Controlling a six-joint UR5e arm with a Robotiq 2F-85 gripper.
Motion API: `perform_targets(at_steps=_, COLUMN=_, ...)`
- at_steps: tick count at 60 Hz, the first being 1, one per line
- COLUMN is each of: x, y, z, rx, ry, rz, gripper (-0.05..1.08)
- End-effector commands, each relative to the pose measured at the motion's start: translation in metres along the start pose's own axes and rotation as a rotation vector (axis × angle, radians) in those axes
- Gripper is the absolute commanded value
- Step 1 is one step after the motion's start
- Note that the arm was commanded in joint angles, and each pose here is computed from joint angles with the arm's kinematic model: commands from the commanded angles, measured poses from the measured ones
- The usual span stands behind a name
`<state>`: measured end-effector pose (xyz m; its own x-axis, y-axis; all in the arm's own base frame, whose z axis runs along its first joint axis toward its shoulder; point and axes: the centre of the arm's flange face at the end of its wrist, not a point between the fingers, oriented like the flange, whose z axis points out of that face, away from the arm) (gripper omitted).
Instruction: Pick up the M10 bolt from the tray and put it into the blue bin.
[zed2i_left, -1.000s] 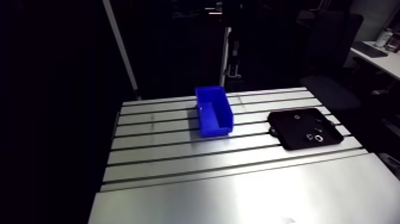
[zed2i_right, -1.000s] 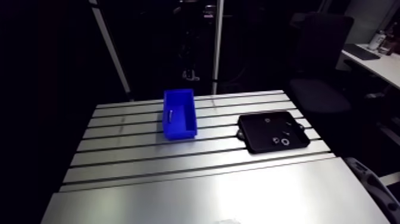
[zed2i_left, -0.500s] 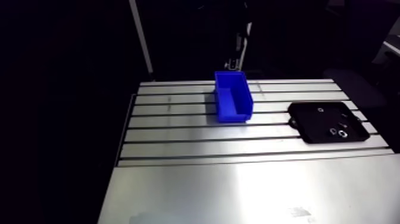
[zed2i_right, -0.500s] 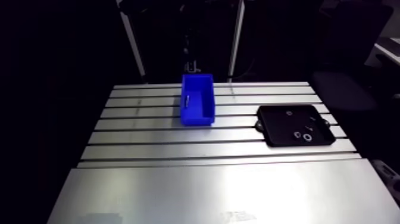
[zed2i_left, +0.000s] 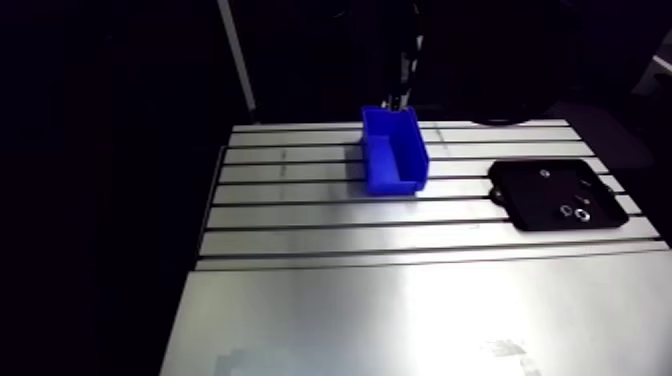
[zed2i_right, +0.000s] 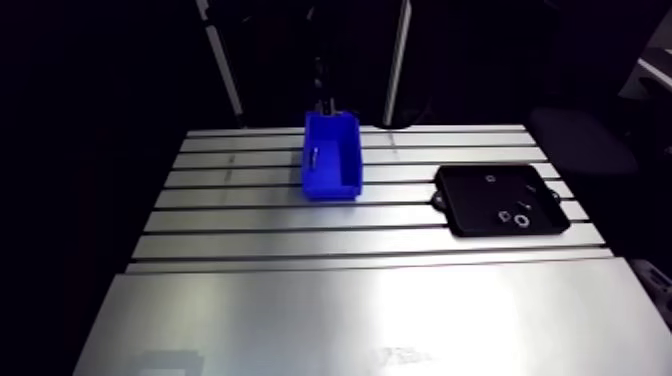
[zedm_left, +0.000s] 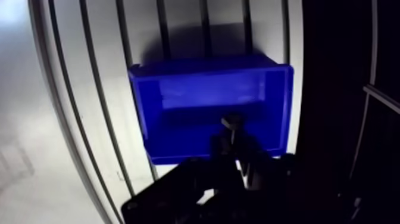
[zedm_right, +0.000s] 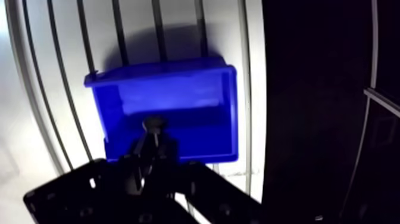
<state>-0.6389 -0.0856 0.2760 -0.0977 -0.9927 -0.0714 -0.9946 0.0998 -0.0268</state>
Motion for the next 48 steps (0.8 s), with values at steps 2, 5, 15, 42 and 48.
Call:
perform_targets(at_steps=2, x=0.001, y=0.003, z=0.022, rx=0.033, ry=-0.007, rz=0.001, gripper=1.03)
perform_targets(at_steps=5, x=0.000, y=0.003, z=0.023, rx=0.035, ry=-0.007, rz=0.002, gripper=1.03)
perform_targets(at_steps=15, x=-0.002, y=0.003, z=0.039, rx=0.060, ry=-0.016, rz=0.006, gripper=1.03)
perform_targets(at_steps=42, x=-0.002, y=0.001, z=0.080, rx=0.069, ry=-0.040, rz=0.009, gripper=1.02)
perform_targets(at_steps=48, x=-0.002, y=0.001, z=0.087, rx=0.073, ry=-0.040, rz=0.010, gripper=1.02)
